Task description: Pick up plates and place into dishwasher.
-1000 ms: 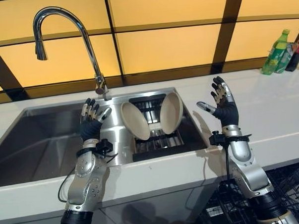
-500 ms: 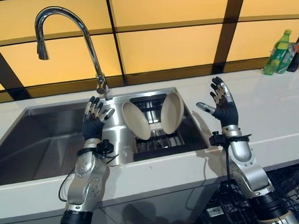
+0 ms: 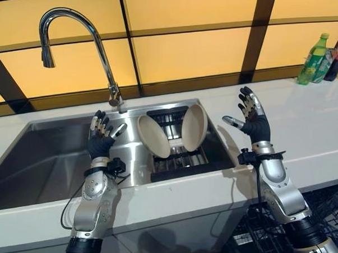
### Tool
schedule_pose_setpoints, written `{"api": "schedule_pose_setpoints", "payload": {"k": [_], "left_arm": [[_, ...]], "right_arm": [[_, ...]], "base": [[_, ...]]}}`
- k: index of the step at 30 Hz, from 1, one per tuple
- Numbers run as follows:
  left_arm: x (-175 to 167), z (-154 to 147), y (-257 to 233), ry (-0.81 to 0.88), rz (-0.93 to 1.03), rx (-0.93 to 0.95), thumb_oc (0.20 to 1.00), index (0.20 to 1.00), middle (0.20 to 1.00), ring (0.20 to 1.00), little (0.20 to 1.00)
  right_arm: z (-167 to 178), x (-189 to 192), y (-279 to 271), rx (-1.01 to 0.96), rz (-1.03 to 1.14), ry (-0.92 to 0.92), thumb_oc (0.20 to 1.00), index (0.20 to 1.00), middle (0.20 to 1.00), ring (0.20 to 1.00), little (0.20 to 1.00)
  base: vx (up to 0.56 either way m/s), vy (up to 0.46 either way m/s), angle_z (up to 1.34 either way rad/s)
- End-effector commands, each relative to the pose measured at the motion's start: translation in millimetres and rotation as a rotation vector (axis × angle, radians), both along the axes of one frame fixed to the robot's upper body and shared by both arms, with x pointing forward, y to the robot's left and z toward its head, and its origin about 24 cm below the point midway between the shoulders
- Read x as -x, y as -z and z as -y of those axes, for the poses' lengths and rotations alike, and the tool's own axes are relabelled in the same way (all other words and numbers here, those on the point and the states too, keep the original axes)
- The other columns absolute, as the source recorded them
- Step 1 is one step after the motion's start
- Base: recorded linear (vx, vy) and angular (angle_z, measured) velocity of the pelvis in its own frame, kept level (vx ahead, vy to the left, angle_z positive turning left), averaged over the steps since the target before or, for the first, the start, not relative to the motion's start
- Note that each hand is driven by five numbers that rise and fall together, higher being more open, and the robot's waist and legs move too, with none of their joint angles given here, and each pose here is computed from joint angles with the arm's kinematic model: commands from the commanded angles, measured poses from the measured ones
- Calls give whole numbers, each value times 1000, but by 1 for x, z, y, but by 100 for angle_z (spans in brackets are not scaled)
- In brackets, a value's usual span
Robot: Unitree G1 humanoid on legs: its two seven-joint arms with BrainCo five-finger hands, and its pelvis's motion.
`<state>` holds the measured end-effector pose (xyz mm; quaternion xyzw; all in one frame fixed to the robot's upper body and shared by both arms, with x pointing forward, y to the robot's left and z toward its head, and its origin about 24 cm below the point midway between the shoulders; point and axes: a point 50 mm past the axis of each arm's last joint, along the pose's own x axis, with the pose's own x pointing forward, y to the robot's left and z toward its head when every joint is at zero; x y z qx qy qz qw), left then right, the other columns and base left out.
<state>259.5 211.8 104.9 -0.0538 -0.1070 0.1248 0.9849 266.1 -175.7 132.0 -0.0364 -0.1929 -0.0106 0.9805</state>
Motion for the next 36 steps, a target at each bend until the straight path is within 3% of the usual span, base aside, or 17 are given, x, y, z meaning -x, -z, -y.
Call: {"api": "schedule_pose_setpoints", "payload": {"k": [1, 9, 14, 23, 36], "left_arm": [[-5, -19, -17, -73, 68, -154, 1000, 1000, 1000, 1000, 1000], [-12, -53, -50, -264, 156, -787, 1000, 1000, 1000, 1000, 1000], [-15, -58, -61, -238, 210, -1186, 1000, 1000, 1000, 1000, 1000], [-20, -59, -53, -129, 194, -1463, 1000, 1000, 1000, 1000, 1000], [-18, -63, -36, -150, 205, -1747, 1000, 1000, 1000, 1000, 1000]], "right_arm": [[9, 4, -21, -14, 108, 14, 1000, 1000, 1000, 1000, 1000], [13, 2, -16, 7, 62, -2, 1000, 1000, 1000, 1000, 1000], [21, 3, -14, 24, 41, -18, 1000, 1000, 1000, 1000, 1000], [30, 7, -6, 48, -1, -21, 1000, 1000, 1000, 1000, 1000], [40, 12, 4, 76, -52, -18, 1000, 1000, 1000, 1000, 1000]], "base": [[0, 0, 0], [93, 49, -3], [85, 58, -6], [95, 58, -8], [69, 52, -11]]}}
